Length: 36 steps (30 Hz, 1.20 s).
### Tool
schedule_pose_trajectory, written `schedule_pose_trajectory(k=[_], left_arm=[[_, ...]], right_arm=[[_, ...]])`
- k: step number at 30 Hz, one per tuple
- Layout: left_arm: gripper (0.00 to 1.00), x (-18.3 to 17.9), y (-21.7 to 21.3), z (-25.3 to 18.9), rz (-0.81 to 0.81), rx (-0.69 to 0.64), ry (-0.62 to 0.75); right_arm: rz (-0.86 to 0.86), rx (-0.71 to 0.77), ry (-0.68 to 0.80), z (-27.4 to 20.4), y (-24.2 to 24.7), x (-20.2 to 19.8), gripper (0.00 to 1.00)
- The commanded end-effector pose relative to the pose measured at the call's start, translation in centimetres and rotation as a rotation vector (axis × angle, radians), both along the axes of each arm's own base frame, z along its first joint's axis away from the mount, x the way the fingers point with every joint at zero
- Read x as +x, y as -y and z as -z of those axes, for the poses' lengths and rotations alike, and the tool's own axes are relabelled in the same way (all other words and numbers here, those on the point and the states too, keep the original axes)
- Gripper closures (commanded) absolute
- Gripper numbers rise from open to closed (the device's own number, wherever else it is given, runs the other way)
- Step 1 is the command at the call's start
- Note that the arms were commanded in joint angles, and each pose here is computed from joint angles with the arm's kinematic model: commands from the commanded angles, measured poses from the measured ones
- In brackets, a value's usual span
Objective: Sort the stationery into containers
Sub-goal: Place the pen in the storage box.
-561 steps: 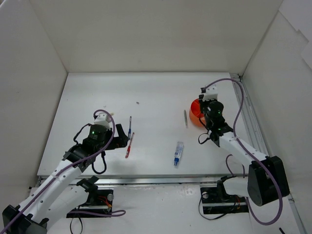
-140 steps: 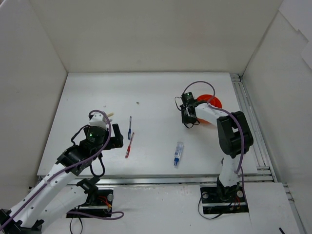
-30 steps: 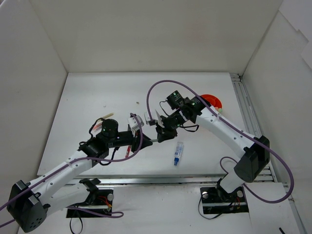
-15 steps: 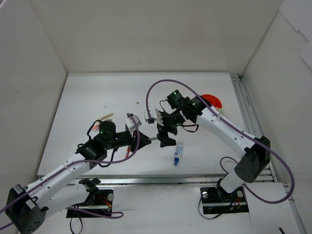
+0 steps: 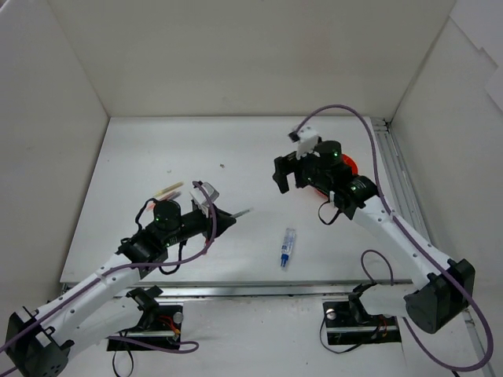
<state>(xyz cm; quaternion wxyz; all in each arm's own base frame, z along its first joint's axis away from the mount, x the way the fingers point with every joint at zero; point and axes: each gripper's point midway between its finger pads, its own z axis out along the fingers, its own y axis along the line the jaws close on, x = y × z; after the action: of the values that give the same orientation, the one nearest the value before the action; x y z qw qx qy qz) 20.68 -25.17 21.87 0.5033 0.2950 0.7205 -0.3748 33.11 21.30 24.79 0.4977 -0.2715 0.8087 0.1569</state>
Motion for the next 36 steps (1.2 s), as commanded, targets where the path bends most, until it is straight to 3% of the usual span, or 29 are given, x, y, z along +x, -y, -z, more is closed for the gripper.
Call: schedule_pose_trajectory(k=[1,9,13,25,30,36], left_arm=[[1.0,1.5,0.2,-3.8,-0.056,-0.087,0.1],[1.0,3.0,1.0,-4.7,-0.067,-0.086,0.145],[1.0,4.5,1.1,-4.5,-0.112,-0.069,0.163],[1.0,6.1,0.9,-4.5,-0.161,-0.032,0.208],[1.0,6.3,1.0,-4.9,-0.161,-0.045,0.228],[1.0,7.2,1.5,-4.2,-0.166,-0.021,0.22]], right_arm=[[0.225,0.575,-0.008,-4.6,-0.9,2.3,0.02],[0.03,0.975,-0.295,-4.2,-7.4,-0.9,0.02],[0.135,1.085,-0.382,-3.0,-8.9,-1.4,0.02],[0.282,1.104,-0.537,1.8,-10.0,-1.3,0.04],[0.252,1.096,-0.58,1.9,-11.3,-1.4,0.05],[0.202,1.132,-0.623,1.1,-13.3,-2.1,0.29]])
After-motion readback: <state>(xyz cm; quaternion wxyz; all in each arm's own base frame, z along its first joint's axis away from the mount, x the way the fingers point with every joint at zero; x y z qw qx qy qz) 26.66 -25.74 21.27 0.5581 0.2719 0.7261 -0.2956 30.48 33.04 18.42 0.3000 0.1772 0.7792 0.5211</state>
